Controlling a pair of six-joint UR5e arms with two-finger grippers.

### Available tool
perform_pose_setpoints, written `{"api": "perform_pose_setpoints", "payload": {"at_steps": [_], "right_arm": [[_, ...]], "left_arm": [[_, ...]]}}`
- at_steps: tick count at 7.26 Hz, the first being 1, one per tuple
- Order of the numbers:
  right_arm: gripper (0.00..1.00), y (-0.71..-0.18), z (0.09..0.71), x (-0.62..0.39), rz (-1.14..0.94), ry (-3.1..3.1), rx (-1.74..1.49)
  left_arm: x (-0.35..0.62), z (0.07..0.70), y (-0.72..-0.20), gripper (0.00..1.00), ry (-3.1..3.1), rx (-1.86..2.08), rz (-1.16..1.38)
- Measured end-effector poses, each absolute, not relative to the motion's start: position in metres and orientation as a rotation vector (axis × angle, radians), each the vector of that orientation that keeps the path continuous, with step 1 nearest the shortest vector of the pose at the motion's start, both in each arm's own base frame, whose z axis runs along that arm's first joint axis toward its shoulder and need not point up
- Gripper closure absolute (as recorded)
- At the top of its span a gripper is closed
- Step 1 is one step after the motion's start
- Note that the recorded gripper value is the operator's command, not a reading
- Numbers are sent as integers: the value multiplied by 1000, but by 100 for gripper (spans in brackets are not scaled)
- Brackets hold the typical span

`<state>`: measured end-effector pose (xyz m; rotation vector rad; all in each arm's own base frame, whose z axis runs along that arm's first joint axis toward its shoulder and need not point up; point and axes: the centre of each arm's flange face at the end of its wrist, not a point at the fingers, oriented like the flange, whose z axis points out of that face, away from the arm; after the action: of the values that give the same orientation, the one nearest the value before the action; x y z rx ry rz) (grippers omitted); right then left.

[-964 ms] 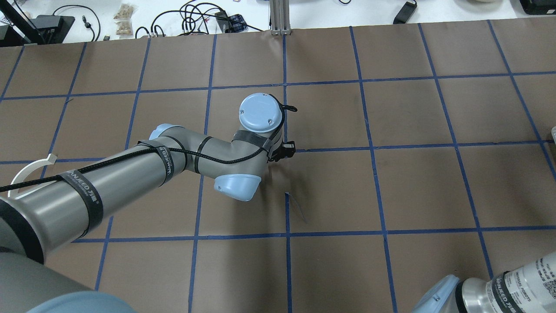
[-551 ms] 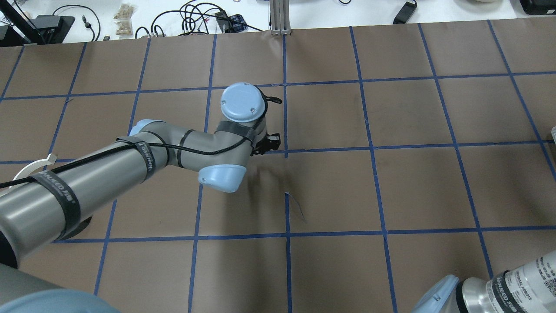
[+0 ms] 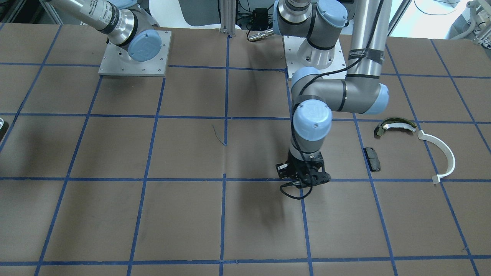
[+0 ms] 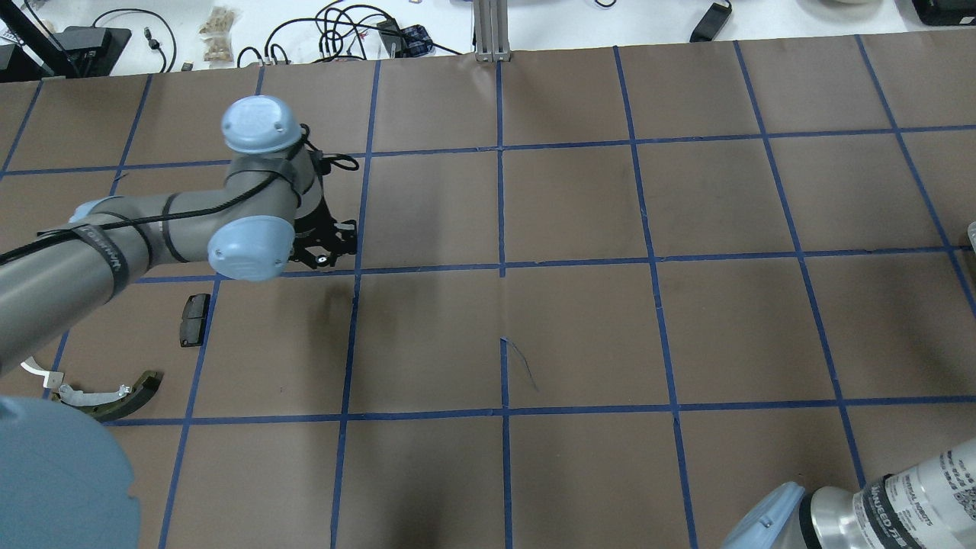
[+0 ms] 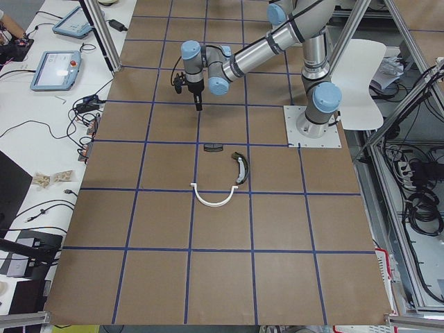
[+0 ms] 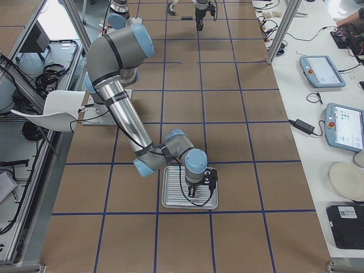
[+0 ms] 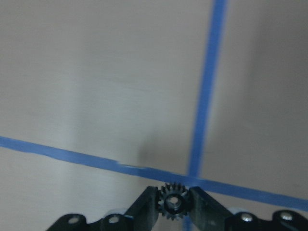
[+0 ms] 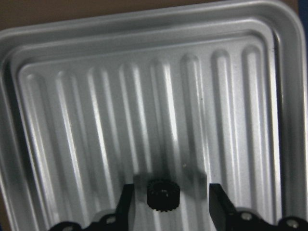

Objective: Place bearing gear from tray to pile

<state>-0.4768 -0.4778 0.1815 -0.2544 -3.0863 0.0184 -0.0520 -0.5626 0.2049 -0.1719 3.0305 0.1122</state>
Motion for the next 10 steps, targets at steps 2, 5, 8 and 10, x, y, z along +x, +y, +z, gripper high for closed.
{"api": "perform_pose_setpoints", "payload": {"at_steps": [2,5,8,10], "right_arm": [[91,-477,180,-475,11,-3092,-254],[100,-475,179,-474,-17,-3106,-257],[100,-490,225,-440,-17,-3111,-213],[100,-528,260,-350,-11,-3112,-232]], "left_arm": [[48,207,-551,100,3058,16,184],[160,208,-525,100,3084,248,211],[197,198,-510,0,3101,286,230],[194,202,-511,0,3099,293,221]]}}
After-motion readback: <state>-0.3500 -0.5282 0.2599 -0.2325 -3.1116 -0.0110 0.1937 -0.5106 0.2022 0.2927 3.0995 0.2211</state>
